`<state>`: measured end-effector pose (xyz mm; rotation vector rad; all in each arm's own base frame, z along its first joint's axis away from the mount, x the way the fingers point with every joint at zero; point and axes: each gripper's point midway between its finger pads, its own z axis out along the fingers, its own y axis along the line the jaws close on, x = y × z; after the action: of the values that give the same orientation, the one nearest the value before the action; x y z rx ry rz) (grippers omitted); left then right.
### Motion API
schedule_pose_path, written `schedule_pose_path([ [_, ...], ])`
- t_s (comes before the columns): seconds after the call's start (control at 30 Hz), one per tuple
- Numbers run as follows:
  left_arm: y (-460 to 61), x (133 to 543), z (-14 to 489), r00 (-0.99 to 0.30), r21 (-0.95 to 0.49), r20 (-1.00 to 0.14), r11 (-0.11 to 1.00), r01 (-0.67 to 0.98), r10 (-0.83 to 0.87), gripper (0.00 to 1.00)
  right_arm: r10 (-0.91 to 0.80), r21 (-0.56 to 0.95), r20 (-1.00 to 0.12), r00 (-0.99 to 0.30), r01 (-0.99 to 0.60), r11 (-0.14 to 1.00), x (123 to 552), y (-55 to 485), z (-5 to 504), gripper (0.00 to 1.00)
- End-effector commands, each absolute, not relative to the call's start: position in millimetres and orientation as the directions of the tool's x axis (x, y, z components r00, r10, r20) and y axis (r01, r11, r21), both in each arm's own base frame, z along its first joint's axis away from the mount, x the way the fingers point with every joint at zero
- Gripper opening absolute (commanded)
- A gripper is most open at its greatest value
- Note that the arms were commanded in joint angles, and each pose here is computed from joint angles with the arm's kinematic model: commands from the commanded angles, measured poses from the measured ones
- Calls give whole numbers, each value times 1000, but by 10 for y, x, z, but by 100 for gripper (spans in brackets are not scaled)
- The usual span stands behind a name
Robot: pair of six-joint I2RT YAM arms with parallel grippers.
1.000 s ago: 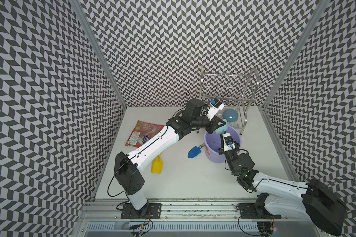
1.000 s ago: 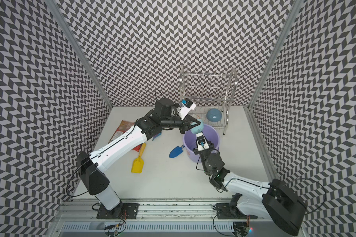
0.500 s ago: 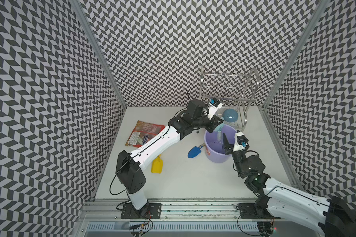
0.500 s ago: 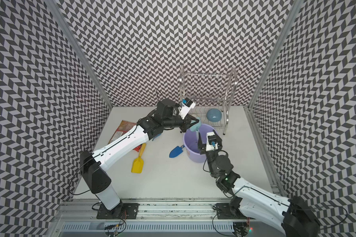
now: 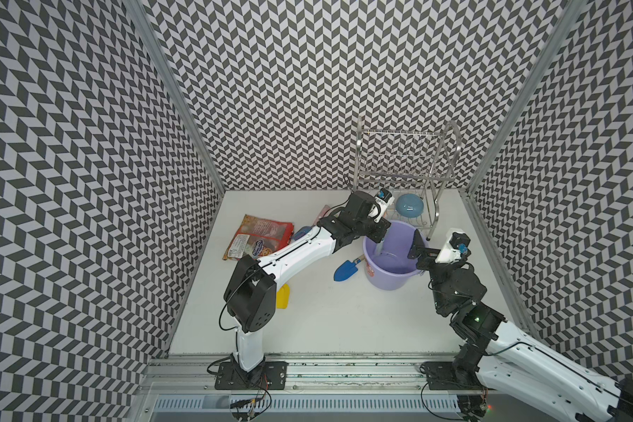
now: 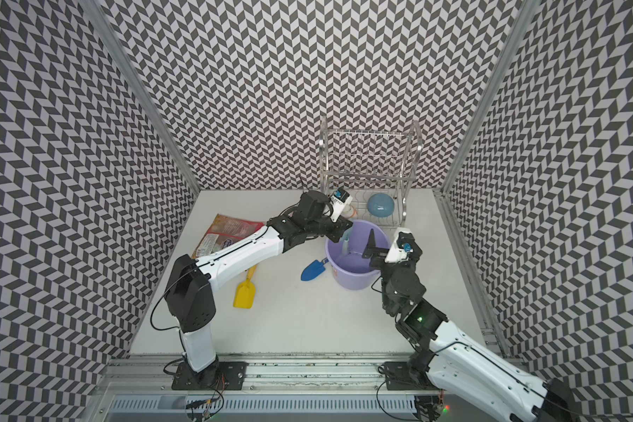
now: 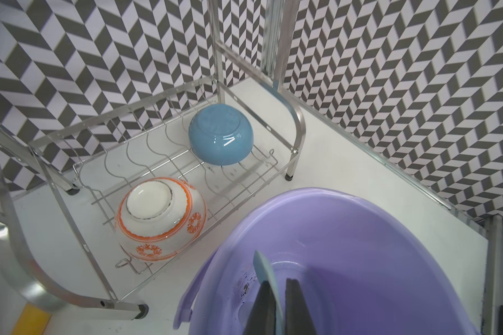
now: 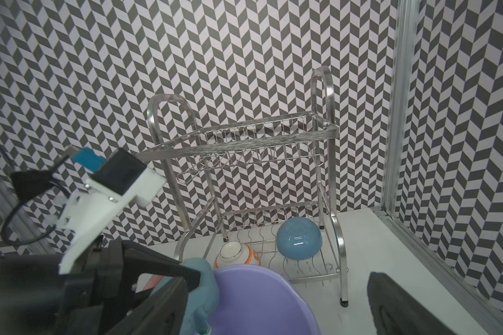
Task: Organize the gardening tools
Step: Place the gardening tool in the container.
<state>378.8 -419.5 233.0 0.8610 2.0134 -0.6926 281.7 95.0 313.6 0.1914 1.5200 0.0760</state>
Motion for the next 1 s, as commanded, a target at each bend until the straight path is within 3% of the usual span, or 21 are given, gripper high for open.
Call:
schedule_pose_path([
  [0.0, -4263, 3845, 2293, -410, -142, -856, 620, 772, 314, 0, 194, 194, -981, 12, 142, 971, 2838, 860, 3110, 100],
  [0.2, -4326, 3849, 2127, -423, -157, -843, 601, 783, 332, 5, 192, 185, -981, -29, 154, 971, 2884, 900, 3081, 100],
  [0.5, -4287, 3913, 2209, -407, -139, -858, 621, 771, 313, 39, 192, 186, -981, -34, 135, 973, 2892, 938, 3075, 100],
  [0.77, -4155, 3944, 2601, -361, -124, -902, 660, 741, 237, 45, 178, 171, -982, -58, 114, 979, 2933, 1016, 3049, 100],
  [0.97, -3968, 3856, 2971, -320, -144, -936, 673, 726, 144, 57, 138, 133, -986, -94, 48, 990, 2978, 1170, 3069, 100],
])
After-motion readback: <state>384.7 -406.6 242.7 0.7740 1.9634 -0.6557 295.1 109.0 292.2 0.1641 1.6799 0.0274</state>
